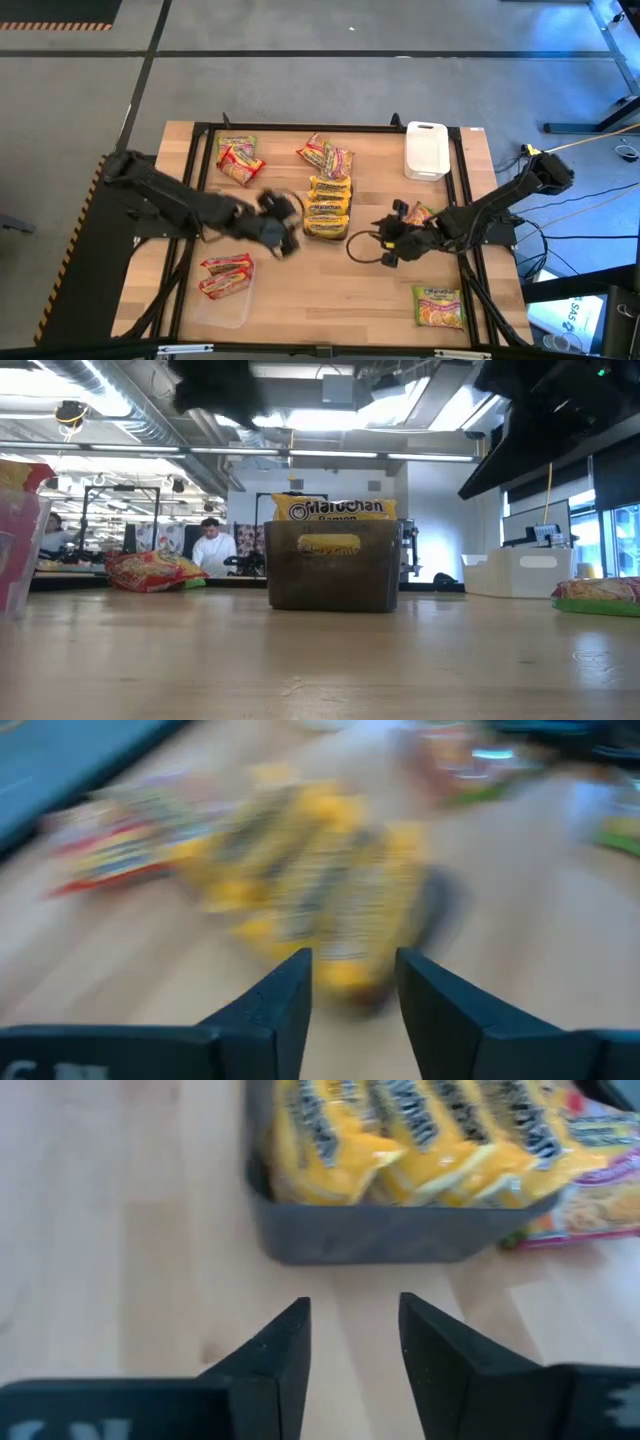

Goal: Sort Maruchan noodles
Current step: Put the red noodle pack into the transparent bin

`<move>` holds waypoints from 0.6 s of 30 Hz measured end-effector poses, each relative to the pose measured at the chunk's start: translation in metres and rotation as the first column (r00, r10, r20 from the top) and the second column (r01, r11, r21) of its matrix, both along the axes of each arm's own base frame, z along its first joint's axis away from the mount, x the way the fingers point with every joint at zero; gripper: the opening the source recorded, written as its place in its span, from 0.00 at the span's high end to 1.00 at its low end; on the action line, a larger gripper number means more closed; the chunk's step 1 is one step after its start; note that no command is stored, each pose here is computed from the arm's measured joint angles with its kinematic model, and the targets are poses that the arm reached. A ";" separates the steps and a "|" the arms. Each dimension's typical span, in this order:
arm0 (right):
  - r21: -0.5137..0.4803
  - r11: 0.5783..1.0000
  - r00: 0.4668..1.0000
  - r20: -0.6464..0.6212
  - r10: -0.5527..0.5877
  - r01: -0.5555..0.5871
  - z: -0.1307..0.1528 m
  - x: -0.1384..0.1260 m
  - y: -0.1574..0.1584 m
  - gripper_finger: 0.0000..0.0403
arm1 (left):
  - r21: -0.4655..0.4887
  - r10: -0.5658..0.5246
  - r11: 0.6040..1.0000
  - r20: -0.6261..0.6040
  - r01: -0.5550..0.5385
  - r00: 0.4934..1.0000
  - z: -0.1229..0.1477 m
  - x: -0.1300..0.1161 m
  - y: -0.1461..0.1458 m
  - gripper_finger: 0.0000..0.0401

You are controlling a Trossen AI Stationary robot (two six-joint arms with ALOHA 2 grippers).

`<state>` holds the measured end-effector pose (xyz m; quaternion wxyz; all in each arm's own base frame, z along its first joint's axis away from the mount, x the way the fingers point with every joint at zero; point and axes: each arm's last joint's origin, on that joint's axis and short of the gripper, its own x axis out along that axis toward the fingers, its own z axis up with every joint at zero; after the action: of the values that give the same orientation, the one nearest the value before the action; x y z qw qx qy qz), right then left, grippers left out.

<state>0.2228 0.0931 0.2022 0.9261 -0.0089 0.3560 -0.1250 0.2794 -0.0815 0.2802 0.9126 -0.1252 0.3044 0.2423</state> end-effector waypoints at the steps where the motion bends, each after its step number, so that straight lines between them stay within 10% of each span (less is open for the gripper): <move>1: -0.004 1.000 1.000 -0.003 -0.012 0.012 -0.001 0.000 -0.002 0.70 | -0.003 0.069 0.998 -0.037 -0.070 0.997 0.003 -0.008 0.013 0.67; 10: 0.029 0.999 0.999 -0.018 -0.035 0.035 -0.013 -0.003 -0.007 0.71 | 0.126 0.530 0.838 -0.418 -0.531 0.738 -0.011 -0.058 0.117 0.85; 18: 0.042 0.996 0.997 -0.032 -0.073 0.074 -0.023 -0.009 -0.010 0.71 | 0.081 0.572 0.765 -0.540 -0.639 0.617 -0.067 -0.086 0.188 0.97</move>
<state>0.2140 0.0835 0.1789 0.9152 0.0224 0.3729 -0.1511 0.1935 0.1061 0.2135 0.6447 -0.2018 0.4997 0.5421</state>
